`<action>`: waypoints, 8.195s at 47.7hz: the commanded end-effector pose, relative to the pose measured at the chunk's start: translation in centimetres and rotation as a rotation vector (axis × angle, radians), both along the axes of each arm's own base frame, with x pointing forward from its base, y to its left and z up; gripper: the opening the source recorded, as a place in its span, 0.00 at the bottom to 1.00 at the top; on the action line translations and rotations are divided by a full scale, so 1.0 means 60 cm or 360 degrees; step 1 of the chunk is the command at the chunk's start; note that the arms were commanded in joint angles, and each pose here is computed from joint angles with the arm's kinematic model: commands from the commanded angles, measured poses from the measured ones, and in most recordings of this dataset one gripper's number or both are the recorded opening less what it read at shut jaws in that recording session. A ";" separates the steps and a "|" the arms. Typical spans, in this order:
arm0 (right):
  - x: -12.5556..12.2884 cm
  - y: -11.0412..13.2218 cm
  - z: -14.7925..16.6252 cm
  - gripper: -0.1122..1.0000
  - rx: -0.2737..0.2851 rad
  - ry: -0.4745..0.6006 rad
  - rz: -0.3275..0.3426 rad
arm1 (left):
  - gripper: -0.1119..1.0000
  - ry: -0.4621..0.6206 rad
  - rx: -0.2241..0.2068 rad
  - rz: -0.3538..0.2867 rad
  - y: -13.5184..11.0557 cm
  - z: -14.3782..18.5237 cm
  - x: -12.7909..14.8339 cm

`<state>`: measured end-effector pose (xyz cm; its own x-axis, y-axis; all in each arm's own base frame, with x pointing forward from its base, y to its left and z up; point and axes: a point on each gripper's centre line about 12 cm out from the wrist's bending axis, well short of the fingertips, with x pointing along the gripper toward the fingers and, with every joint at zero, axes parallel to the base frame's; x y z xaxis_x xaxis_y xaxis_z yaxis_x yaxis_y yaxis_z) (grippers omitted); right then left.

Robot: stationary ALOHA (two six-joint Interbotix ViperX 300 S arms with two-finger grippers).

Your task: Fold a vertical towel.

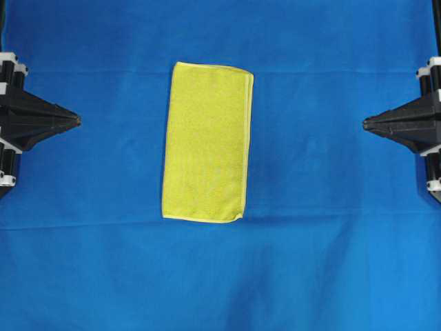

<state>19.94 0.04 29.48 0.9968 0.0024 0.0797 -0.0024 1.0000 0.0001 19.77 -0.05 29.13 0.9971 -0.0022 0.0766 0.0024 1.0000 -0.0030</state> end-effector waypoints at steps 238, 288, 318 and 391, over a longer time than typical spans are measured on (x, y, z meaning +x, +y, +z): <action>0.259 -0.047 -0.281 0.14 0.0178 0.1251 -0.0160 | 0.13 0.1245 0.0048 0.0001 0.004 -0.294 0.264; 0.252 0.044 -0.231 0.56 0.0151 0.1292 0.0044 | 0.55 0.1196 0.0127 -0.0197 -0.071 -0.236 0.249; 0.166 0.037 -0.016 0.56 0.0077 0.0736 0.0094 | 0.55 0.0616 0.0103 -0.0165 -0.049 -0.024 0.158; -0.060 -0.014 -0.086 0.55 0.0106 0.0386 -0.0086 | 0.54 0.0288 0.0002 0.0014 0.002 -0.097 -0.090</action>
